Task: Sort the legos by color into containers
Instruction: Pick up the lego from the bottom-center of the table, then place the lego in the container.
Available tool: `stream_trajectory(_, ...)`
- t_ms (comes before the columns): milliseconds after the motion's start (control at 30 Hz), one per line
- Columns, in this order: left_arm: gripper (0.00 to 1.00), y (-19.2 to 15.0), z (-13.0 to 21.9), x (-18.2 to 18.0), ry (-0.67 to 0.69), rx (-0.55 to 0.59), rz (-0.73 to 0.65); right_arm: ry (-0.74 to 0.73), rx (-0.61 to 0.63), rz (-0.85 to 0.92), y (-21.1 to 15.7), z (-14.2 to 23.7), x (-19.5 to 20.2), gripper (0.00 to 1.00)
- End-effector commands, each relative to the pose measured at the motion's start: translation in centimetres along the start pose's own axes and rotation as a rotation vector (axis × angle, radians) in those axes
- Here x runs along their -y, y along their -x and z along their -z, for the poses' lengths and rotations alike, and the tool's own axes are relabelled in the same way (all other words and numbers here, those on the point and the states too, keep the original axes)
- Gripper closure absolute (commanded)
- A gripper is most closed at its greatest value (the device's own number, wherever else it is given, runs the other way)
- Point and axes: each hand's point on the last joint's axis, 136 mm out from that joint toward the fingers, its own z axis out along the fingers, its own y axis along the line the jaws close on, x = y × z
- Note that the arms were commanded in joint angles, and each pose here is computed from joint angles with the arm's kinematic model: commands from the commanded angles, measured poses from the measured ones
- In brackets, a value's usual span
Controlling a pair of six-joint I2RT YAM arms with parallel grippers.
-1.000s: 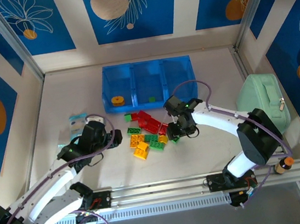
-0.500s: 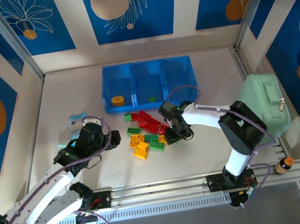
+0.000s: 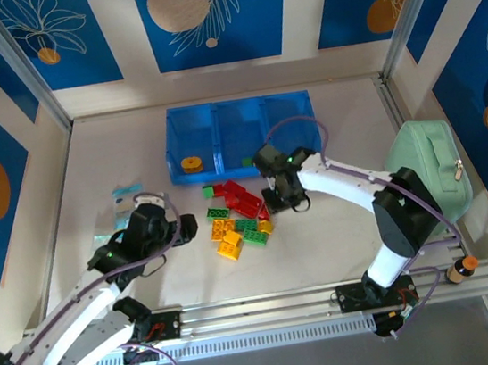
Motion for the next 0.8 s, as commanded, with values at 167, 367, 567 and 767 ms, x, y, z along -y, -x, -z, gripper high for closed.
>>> stream_trajectory(167, 0.2, 2.8, -1.8, 2.7, -0.103, 0.138, -0.092, 0.131, 0.18, -0.01, 10.1, 4.8, -0.3, 0.74)
stream_trajectory(367, 0.21, 3.7, -1.8, 3.9, -0.08, 0.034, -0.081, 0.17, 0.151, -0.023, 16.2, 4.6, -1.2, 0.75)
stream_trajectory(567, 0.21, 5.0, 0.6, 3.9, -0.055, 0.034, 0.022, 0.194, 0.158, -0.056, 20.8, 4.4, -1.9, 0.73)
stream_trajectory(767, 0.21, 4.4, 1.0, 3.6, -0.034, -0.005, -0.007, 0.185, 0.169, -0.029, 22.7, 2.6, -2.1, 0.46)
